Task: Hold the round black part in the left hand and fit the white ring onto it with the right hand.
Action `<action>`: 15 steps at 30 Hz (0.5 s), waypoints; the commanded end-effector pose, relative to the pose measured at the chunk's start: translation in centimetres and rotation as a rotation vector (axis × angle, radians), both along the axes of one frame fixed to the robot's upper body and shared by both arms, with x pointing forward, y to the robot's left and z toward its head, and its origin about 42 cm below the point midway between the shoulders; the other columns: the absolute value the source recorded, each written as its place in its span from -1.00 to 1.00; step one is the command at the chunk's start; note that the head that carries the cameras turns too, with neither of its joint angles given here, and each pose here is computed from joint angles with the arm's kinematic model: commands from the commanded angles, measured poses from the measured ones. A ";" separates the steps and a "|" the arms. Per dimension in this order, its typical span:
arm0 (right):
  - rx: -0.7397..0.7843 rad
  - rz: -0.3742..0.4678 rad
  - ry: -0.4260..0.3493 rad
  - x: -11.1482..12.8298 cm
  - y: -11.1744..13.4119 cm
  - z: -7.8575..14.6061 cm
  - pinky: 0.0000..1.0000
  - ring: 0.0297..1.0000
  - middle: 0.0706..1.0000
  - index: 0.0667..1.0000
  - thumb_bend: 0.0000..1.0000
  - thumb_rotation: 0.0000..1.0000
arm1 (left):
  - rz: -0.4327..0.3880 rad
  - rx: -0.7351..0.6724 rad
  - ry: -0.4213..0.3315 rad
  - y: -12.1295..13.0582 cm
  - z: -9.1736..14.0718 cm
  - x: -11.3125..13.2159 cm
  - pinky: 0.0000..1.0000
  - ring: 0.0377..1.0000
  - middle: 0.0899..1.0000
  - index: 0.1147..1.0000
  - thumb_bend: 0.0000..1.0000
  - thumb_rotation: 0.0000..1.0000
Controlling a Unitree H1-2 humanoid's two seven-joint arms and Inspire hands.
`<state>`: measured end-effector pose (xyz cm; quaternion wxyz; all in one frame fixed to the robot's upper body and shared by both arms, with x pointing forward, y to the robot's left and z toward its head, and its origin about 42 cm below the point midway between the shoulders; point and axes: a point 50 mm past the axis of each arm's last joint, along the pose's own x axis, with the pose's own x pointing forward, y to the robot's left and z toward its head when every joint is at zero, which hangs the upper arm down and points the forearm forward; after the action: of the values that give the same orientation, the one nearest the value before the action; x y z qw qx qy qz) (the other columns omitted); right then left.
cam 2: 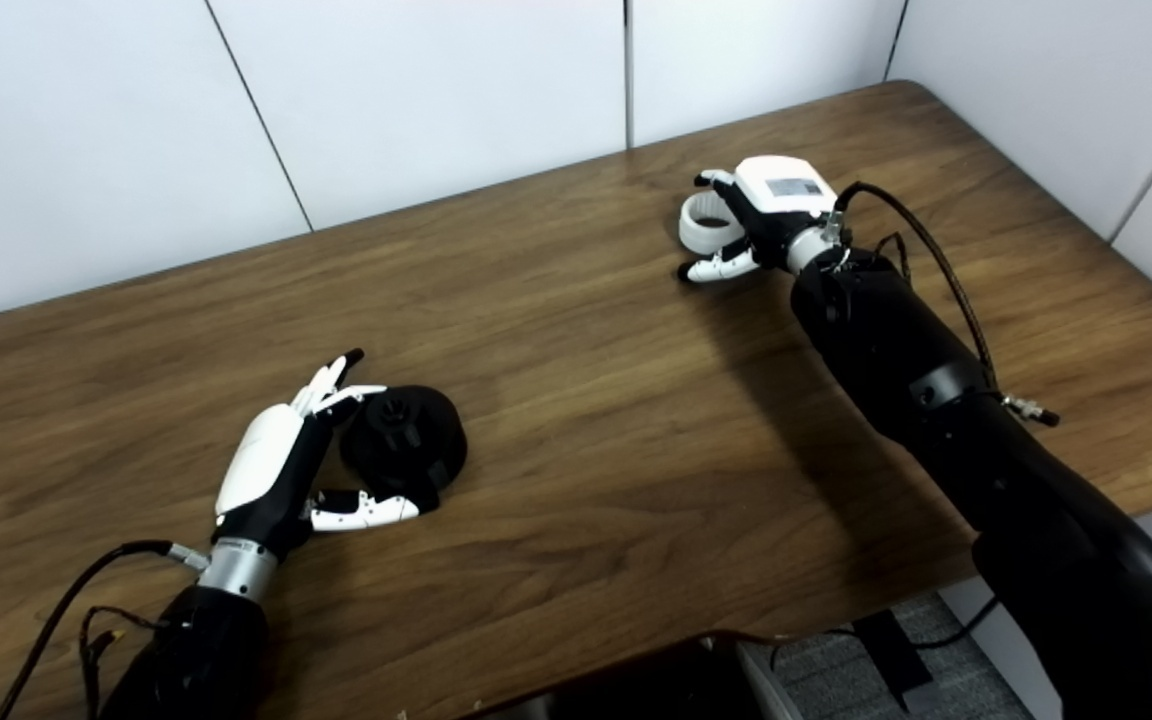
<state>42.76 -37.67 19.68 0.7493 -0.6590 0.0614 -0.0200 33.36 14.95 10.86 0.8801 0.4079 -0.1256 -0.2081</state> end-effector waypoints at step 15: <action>-0.100 -0.025 -0.048 1.3 -1.3 4.1 0.79 0.74 0.64 0.65 0.23 -0.12 | -0.036 0.049 0.065 0.1 -1.7 -1.8 0.97 1.00 1.00 0.34 1.00 -0.31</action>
<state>43.14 -37.60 20.26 0.7354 -0.6740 0.0687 -0.0117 33.20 14.94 10.88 0.8782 0.4102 -0.1259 -0.2112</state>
